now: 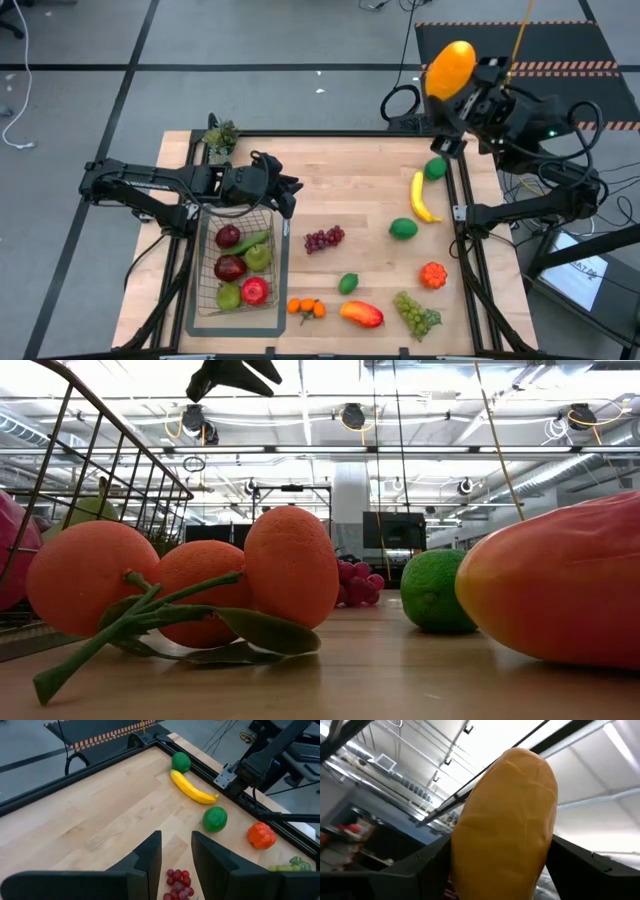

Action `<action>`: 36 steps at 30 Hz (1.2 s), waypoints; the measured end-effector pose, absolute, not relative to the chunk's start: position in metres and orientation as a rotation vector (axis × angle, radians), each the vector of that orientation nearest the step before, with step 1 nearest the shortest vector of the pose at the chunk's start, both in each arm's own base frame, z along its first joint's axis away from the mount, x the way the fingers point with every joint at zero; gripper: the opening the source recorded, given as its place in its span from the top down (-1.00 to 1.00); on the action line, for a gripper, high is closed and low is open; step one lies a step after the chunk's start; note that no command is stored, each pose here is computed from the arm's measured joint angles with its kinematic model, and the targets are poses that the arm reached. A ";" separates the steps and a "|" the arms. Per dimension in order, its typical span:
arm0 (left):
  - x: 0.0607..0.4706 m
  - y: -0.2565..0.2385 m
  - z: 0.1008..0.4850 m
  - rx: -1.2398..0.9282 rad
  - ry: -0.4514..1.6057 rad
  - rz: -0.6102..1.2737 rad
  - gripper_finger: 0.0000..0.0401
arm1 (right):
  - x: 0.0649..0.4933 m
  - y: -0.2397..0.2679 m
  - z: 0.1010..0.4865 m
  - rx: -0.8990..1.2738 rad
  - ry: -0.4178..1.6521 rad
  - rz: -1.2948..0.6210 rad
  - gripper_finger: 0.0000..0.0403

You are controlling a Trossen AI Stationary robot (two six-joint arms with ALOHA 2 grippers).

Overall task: Build produce basket
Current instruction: Put the yellow mango into the wire basket

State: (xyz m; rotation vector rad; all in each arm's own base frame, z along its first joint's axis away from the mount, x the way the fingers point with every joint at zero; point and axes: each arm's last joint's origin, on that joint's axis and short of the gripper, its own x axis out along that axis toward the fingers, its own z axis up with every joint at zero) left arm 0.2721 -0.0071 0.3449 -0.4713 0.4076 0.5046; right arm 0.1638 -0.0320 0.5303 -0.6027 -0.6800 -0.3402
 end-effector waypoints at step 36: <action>0.272 0.010 0.346 -0.588 0.348 0.597 0.47 | 0.132 -0.036 0.540 0.373 -0.924 -0.337 -0.38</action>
